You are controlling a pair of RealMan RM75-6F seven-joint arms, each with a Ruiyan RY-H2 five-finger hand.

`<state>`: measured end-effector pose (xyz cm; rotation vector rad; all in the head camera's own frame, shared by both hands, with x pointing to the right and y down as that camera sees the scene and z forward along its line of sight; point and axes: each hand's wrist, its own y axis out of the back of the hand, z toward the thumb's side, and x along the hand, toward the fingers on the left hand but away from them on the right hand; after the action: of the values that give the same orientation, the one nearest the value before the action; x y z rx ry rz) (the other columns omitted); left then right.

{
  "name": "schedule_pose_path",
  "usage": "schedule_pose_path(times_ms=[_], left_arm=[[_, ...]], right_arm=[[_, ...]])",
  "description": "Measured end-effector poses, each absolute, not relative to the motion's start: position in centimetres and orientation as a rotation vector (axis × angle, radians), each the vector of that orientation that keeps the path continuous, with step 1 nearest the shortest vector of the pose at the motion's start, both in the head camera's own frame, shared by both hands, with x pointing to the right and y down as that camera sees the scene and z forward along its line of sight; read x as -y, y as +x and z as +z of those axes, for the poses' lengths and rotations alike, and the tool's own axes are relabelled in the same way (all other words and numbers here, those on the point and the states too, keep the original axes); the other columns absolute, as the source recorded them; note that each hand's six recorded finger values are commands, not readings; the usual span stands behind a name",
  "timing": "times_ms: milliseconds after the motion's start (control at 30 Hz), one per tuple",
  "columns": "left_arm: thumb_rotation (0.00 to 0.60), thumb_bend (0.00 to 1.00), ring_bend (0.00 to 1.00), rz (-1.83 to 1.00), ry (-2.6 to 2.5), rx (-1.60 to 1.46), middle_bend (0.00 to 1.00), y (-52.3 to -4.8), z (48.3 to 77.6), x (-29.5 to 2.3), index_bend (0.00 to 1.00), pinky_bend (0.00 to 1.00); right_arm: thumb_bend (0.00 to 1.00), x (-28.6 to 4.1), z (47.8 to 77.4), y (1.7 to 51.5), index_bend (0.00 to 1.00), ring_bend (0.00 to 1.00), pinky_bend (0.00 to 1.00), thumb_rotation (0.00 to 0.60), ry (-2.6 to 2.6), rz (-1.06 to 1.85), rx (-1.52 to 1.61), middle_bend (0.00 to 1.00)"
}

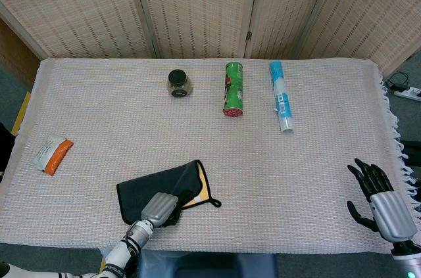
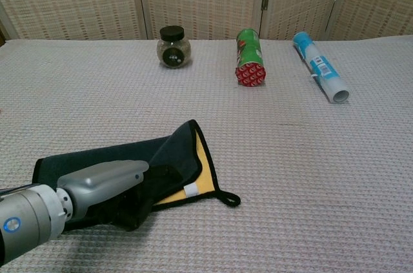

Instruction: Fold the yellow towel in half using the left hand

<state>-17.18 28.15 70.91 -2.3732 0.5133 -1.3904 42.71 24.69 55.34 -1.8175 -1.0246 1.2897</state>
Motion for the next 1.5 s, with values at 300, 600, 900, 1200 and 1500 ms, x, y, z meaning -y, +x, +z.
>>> schedule_pose_path(times_ms=[300,600,900,1200,1500], left_arm=[[0.6,0.78,1.0,-1.37,-2.423,-0.497,1.0,-16.3,70.6,-29.0,0.21,1.0],[0.6,0.78,1.0,-1.357,-2.461,-0.48,1.0,-16.2,69.8,-29.6,0.22,1.0],[0.6,0.78,1.0,-1.338,-2.474,-0.485,1.0,-16.0,69.2,-29.9,0.19,1.0],[0.6,0.78,1.0,-1.205,-2.46,-0.67,1.0,-15.6,67.6,-28.2,0.12,1.0],[0.6,0.57,0.91,-1.157,-2.233,-0.795,0.83,-20.4,65.3,-24.7,0.1,0.95]], right_arm=[[0.48,-24.7,55.2,42.7,0.0,0.0,0.0,0.6,-1.814,1.282,1.026,0.0],[0.48,-24.7,55.1,42.7,0.0,0.0,0.0,0.6,-1.81,1.278,1.027,0.0],[0.48,-24.8,55.1,42.5,0.0,0.0,0.0,0.6,-1.81,1.278,1.024,0.0],[0.48,-24.8,55.2,42.3,0.0,0.0,0.0,0.6,-1.814,1.277,1.013,0.0],[0.48,-24.8,55.3,42.1,0.0,0.0,0.0,0.6,-1.808,1.273,1.001,0.0]])
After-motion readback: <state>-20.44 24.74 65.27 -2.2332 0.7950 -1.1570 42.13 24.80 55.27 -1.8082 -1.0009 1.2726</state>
